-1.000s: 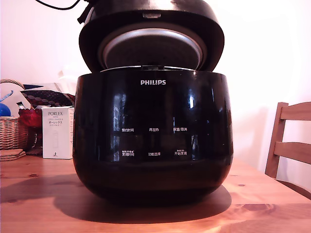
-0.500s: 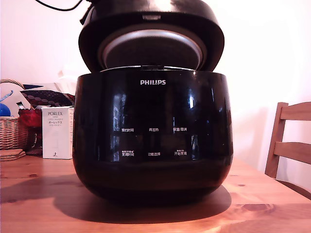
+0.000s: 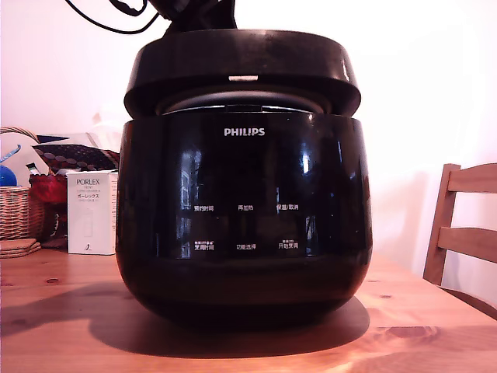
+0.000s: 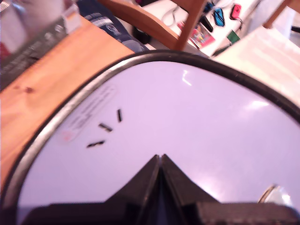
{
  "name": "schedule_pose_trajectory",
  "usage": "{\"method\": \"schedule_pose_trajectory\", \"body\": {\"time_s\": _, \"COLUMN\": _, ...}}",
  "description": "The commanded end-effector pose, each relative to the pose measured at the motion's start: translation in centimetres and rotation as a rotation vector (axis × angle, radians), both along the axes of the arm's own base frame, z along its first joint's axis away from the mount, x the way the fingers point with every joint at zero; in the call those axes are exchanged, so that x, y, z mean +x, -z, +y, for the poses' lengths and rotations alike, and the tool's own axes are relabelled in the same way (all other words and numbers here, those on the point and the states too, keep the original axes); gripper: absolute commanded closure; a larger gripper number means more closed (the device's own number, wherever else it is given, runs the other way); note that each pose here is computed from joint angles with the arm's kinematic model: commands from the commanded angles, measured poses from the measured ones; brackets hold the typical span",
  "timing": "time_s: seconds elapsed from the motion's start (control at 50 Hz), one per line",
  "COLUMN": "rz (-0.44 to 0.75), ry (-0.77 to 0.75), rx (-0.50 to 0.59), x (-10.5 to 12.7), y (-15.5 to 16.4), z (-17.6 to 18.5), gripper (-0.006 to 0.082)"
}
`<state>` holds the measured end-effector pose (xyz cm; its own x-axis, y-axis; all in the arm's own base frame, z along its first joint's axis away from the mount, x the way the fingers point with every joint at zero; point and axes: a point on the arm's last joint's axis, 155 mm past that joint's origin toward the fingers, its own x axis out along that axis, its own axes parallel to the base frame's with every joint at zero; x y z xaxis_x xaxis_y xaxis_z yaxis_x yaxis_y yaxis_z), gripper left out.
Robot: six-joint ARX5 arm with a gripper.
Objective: Close the rice cooker by pressing the lid down with medium force
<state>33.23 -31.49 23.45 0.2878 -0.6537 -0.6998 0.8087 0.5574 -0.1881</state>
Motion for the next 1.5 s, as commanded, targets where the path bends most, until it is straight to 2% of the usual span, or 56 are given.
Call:
{"method": "schedule_pose_trajectory", "body": {"time_s": 0.0, "rz": 0.074, "ry": 0.003, "rx": 0.054, "x": -0.6, "y": 3.1, "z": 0.1, "gripper": 0.0791}}
{"method": "schedule_pose_trajectory", "body": {"time_s": 0.42, "rz": 0.145, "ry": -0.005, "rx": 0.123, "x": -1.8, "y": 6.8, "z": 1.3, "gripper": 0.0791}}
{"method": "schedule_pose_trajectory", "body": {"time_s": 0.64, "rz": 0.174, "ry": -0.001, "rx": 0.148, "x": -2.5, "y": 7.3, "z": 1.8, "gripper": 0.0791}}
{"method": "schedule_pose_trajectory", "body": {"time_s": 0.9, "rz": 0.241, "ry": 0.012, "rx": 0.226, "x": -4.3, "y": 8.4, "z": 3.3, "gripper": 0.0791}}
{"method": "schedule_pose_trajectory", "body": {"time_s": 1.48, "rz": 0.333, "ry": -0.024, "rx": 0.381, "x": -7.5, "y": 8.5, "z": 7.6, "gripper": 0.0791}}
